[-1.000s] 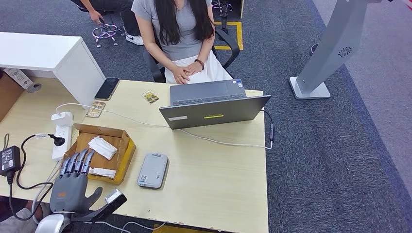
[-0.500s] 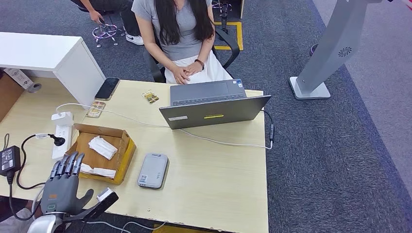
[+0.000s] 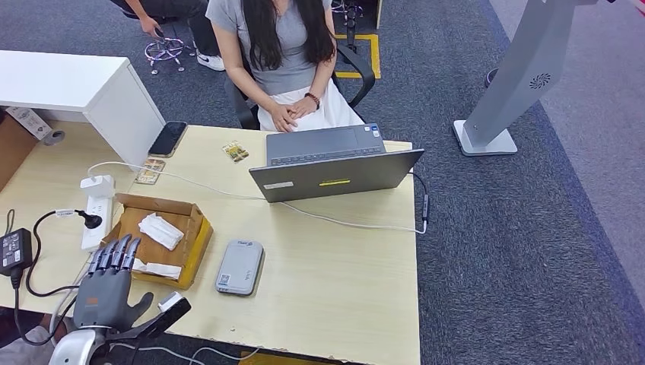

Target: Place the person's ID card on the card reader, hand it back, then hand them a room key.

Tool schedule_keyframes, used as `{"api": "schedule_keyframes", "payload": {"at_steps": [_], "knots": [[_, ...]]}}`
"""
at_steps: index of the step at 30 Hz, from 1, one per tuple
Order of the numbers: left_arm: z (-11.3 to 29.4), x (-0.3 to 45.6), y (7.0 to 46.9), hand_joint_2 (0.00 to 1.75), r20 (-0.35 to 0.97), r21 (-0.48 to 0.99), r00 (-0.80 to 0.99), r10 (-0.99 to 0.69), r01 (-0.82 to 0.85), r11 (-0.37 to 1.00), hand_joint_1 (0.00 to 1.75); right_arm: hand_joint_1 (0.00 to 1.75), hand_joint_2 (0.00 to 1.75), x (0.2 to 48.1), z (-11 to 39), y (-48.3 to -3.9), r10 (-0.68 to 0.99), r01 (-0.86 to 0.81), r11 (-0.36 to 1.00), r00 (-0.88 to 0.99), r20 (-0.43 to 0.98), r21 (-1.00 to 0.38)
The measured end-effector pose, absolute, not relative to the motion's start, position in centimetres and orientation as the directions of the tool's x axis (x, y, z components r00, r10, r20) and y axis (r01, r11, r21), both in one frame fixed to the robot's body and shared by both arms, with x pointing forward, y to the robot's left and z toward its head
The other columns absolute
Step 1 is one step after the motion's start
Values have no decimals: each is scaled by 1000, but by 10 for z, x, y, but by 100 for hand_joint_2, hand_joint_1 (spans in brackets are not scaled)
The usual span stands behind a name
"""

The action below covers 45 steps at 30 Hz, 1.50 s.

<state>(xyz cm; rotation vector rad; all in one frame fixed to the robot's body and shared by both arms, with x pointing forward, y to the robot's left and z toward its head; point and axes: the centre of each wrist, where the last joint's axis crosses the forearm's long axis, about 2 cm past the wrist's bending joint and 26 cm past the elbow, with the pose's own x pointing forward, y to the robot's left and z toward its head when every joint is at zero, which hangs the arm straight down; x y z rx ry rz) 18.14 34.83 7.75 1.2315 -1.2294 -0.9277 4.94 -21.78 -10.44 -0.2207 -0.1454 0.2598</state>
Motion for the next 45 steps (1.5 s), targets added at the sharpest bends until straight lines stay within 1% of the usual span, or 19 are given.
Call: {"api": "schedule_keyframes", "payload": {"at_steps": [12,16,27,45], "knots": [[80,187,346,175,170,981,149,-974,-122,152,0,0,0,49,-104,-217,271,-239,943,955,119,-233],[80,187,346,175,170,981,150,-974,-121,153,175,0,0,49,-104,-217,275,-242,942,954,122,-232],[79,184,346,175,205,974,144,-968,-127,188,175,0,0,49,-104,-217,287,-254,939,950,125,-231],[77,182,346,175,221,971,144,-965,-122,204,175,0,0,49,-104,-217,292,-259,939,948,126,-228]]}}
